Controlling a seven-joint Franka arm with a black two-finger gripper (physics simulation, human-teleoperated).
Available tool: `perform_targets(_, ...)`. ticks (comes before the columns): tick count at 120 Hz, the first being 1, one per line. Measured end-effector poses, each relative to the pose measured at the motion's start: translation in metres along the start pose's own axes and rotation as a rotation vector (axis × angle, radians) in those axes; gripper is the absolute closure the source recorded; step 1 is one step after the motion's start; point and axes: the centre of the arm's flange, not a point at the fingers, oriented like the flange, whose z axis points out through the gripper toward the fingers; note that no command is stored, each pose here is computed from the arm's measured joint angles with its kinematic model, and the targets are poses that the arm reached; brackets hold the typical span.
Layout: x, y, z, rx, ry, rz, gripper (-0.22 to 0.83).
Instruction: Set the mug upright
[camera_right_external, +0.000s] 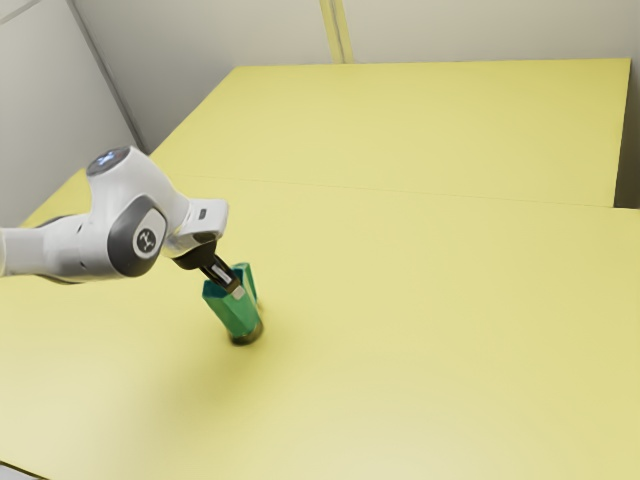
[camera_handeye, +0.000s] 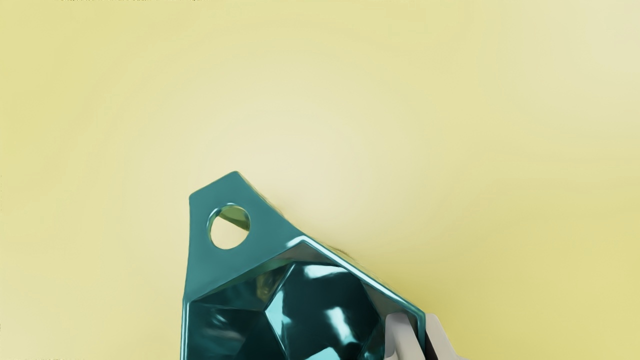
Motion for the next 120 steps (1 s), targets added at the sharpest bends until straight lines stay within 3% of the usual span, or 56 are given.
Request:
perform_targets(86, -0.006, 0.006, 0.010, 0.022, 0.032, -0.178, 0.78)
perform_targets(99, -0.006, 0.006, 0.011, 0.019, 0.028, -0.192, 0.65)
perform_targets(120, -0.006, 0.006, 0.012, 0.016, 0.027, -0.211, 0.35)
